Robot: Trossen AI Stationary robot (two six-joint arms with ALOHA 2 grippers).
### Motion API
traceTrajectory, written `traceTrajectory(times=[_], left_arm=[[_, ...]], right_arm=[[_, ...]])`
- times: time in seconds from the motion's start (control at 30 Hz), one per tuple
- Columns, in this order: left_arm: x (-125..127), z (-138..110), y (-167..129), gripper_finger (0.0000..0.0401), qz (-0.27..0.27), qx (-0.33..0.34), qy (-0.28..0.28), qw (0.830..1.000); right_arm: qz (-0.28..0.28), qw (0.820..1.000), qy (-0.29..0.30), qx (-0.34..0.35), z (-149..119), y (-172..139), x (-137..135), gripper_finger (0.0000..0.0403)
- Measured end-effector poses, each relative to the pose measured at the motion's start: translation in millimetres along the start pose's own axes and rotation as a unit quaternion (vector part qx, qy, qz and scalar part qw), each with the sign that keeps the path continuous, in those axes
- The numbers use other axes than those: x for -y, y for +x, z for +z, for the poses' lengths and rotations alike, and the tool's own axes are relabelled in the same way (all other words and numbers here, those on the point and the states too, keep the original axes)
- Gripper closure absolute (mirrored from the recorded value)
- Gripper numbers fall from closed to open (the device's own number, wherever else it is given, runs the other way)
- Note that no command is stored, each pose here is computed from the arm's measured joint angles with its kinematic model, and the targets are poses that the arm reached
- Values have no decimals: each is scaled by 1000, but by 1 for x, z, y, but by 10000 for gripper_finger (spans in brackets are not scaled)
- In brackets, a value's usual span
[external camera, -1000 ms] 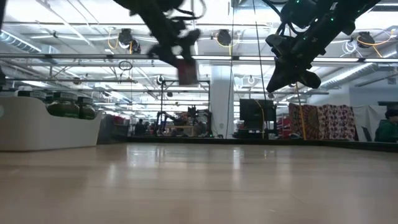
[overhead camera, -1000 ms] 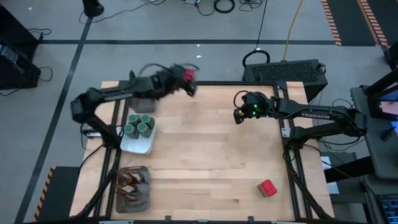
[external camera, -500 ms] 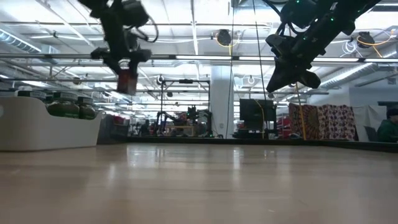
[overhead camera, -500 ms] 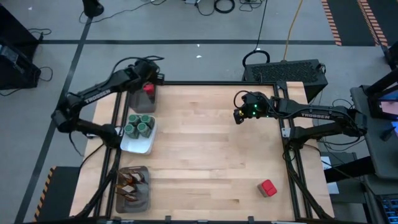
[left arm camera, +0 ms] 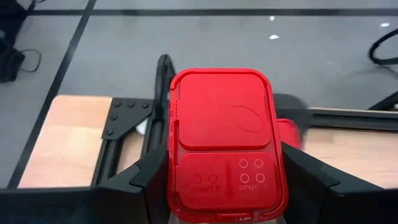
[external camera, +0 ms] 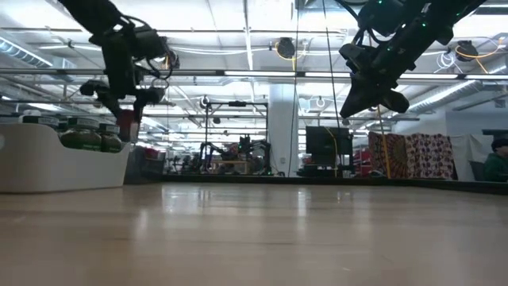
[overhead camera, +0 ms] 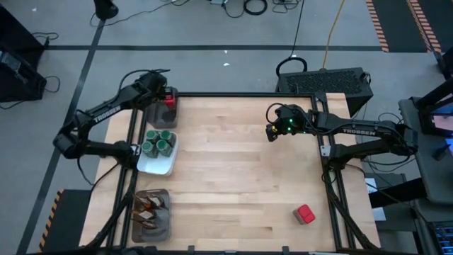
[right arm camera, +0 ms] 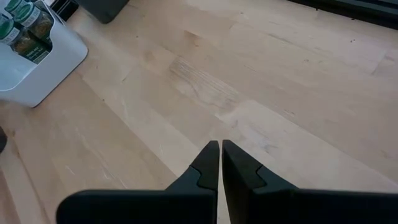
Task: Sort spices by type
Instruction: Put the red seasoning can into the top black bin
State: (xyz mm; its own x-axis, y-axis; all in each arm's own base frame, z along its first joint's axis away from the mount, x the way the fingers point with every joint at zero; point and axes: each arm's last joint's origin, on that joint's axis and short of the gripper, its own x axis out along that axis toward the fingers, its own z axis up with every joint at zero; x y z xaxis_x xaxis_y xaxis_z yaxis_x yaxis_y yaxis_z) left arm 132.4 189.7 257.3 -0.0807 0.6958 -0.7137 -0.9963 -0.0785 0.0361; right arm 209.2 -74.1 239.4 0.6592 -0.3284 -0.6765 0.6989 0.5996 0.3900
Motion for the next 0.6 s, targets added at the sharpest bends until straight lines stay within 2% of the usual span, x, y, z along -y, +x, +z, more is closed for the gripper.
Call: traceTrajectory(times=[0.33, 0.6], left_arm=[[0, -7, 24, 181, 2, -6, -11, 1000], [5, -13, 46, 181, 19, -42, 2, 999]], right_arm=[[9, 1000, 10, -7, 0, 0, 0, 403], [8, 1000, 12, -7, 0, 0, 1, 403]])
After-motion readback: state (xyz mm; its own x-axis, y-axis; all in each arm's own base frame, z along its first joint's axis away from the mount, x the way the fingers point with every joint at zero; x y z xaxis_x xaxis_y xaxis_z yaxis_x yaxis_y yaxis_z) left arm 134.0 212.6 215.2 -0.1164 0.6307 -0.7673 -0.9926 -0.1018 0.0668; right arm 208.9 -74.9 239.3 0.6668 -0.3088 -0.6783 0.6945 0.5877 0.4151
